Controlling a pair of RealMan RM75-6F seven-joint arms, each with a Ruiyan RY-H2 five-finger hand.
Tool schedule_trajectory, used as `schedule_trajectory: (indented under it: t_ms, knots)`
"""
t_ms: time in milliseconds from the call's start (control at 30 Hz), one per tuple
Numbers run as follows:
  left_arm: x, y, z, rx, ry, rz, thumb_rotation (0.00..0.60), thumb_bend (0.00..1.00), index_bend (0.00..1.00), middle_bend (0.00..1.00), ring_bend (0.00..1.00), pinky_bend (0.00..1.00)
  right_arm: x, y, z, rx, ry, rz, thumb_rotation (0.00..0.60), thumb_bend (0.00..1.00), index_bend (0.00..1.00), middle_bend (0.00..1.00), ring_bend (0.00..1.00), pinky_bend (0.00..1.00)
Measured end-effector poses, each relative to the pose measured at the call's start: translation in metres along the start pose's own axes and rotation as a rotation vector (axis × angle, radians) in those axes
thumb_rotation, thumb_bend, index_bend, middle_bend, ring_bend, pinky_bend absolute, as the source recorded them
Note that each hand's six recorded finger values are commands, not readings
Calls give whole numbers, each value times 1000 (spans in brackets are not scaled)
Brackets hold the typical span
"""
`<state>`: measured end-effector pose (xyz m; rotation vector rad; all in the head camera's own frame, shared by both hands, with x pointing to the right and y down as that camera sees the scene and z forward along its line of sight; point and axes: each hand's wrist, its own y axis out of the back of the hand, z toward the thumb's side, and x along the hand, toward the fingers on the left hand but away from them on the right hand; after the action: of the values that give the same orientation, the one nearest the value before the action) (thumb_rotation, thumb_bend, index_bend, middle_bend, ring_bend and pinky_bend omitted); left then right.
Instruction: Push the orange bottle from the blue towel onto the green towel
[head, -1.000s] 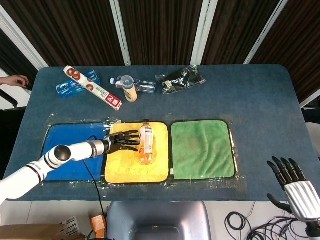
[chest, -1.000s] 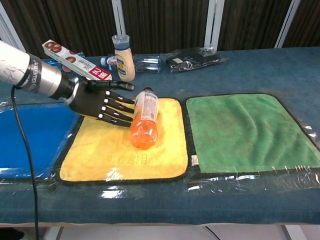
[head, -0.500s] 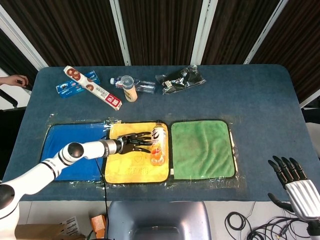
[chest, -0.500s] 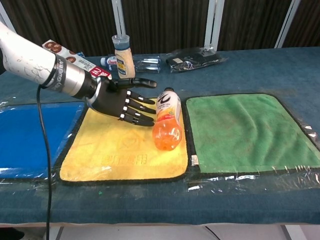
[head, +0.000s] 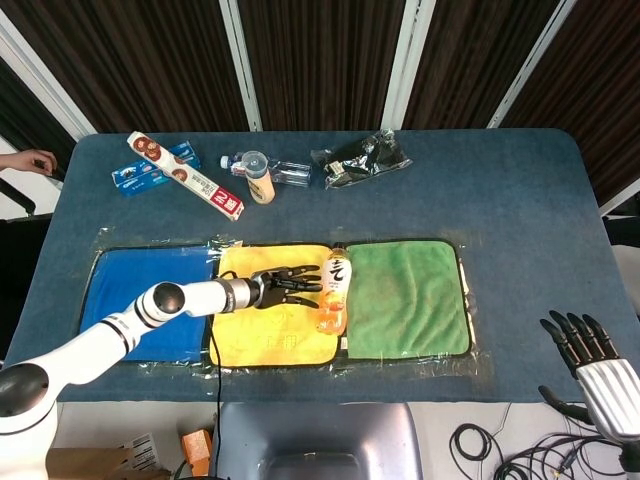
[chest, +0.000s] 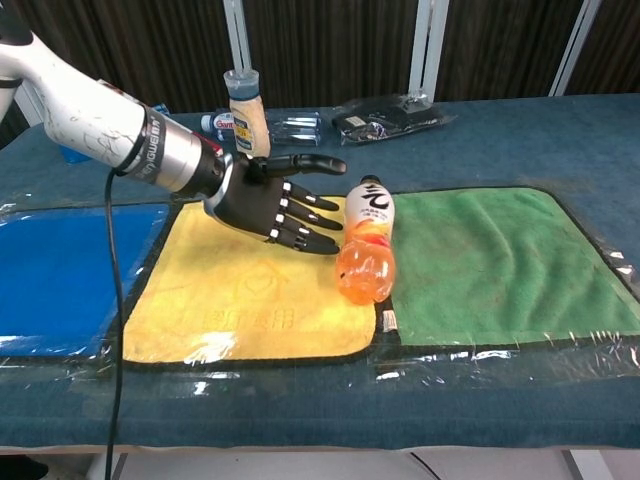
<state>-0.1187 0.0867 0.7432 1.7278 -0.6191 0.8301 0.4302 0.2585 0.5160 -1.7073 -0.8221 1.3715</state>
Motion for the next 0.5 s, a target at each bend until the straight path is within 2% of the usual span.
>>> schedule_trajectory:
  t_ms: [500]
  knots:
    - [6,-26,-5,5,23,-46,600,46,0,7,10,309,0,0,0,-6,14,8,600,149,0,46,5,0]
